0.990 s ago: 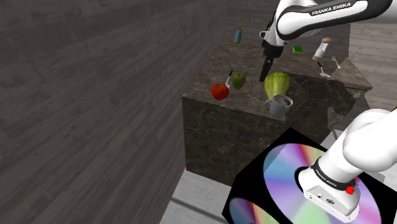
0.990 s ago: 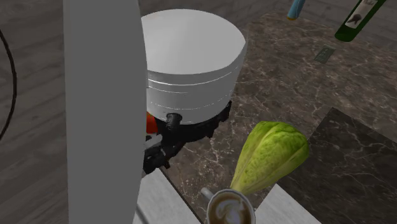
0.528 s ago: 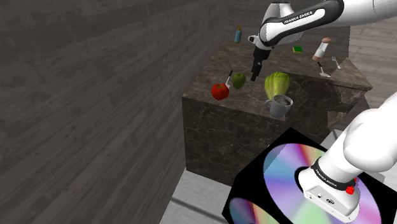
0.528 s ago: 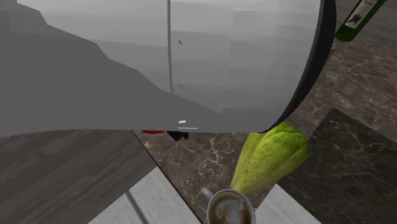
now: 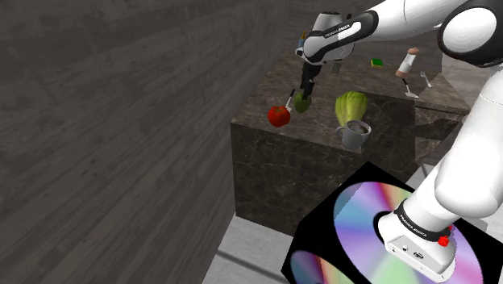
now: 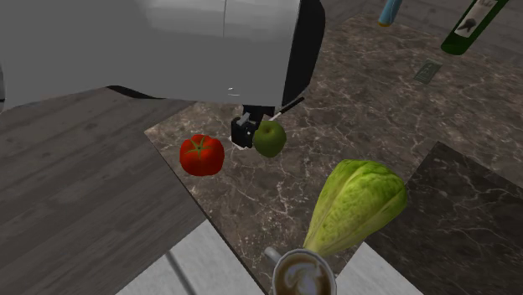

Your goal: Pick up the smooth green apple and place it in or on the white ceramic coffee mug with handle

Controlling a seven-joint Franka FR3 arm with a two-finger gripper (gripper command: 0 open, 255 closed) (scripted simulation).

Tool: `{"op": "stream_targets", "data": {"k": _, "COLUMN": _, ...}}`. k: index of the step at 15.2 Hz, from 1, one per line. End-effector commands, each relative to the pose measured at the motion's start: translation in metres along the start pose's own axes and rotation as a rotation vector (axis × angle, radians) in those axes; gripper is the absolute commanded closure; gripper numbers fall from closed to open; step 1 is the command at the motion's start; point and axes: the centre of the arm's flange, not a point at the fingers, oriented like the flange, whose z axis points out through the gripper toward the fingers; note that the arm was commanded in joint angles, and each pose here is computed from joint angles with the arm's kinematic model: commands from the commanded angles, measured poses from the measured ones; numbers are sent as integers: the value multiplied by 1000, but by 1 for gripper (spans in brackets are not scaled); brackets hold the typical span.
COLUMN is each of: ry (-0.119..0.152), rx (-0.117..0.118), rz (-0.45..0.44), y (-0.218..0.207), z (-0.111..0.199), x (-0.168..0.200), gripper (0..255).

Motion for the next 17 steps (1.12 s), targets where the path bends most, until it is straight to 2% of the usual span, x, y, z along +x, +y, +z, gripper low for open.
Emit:
{"op": "stream_targets", "data": {"k": 1, "ry": 7, "rx": -13, "rz": -55, "y": 15, "z": 15, "x": 10, "gripper": 0}}
{"op": "stream_targets", "data": {"k": 9, "ry": 7, "rx": -13, "rz": -58, "y": 16, "z": 56, "x": 11, "gripper": 0}}
{"op": "stream_targets", "data": {"k": 17, "ry": 7, "rx": -13, "rz": -58, "y": 16, "z": 56, "x": 12, "gripper": 0}}
